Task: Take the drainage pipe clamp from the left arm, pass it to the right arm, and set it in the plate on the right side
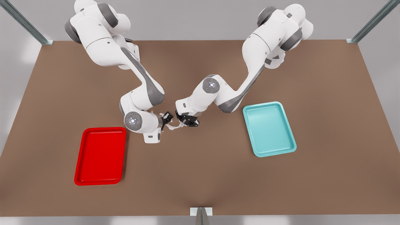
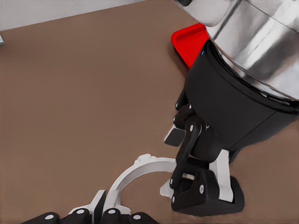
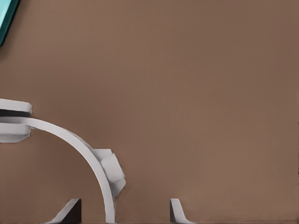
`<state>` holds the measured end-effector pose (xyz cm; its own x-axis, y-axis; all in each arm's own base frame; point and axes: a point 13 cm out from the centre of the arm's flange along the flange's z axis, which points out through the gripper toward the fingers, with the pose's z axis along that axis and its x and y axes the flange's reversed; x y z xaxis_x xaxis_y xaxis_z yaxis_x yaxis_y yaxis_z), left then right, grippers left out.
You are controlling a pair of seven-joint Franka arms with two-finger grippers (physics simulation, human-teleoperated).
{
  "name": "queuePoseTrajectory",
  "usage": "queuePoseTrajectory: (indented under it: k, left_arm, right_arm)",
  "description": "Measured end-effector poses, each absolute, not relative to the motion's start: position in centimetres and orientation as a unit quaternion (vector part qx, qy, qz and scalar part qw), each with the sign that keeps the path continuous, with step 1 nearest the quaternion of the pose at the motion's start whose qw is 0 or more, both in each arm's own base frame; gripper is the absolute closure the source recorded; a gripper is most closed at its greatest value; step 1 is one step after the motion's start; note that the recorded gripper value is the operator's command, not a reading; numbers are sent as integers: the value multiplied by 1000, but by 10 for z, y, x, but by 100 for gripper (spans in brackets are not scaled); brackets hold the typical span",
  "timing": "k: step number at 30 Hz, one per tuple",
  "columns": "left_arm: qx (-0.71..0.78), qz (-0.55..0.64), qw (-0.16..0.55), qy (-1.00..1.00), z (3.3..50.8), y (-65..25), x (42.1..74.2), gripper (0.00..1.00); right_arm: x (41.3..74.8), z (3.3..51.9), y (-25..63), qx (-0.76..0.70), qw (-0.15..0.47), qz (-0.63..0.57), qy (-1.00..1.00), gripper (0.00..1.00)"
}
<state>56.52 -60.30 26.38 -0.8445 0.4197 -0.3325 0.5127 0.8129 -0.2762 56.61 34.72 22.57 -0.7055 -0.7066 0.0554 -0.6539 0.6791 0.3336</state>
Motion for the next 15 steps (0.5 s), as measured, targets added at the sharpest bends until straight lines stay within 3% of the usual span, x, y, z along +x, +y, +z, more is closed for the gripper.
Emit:
queuePoseTrajectory:
  k: [1, 7, 8, 13, 15]
  left_arm:
    - [248, -180, 129, 943, 264, -603, 565, 79]
    - [251, -180, 131, 942, 265, -603, 565, 75]
    - [252, -181, 131, 942, 265, -604, 565, 0]
    - [268, -199, 125, 934, 269, -606, 563, 0]
    - [270, -194, 130, 934, 278, -594, 576, 0]
  right_arm:
    - [564, 223, 348, 372, 94, -147, -912, 77]
    - [560, 219, 348, 365, 100, -149, -913, 79]
    - [561, 219, 347, 364, 100, -148, -914, 79]
    - [567, 219, 337, 350, 99, -148, -920, 79]
    - [571, 222, 327, 342, 98, -147, -923, 79]
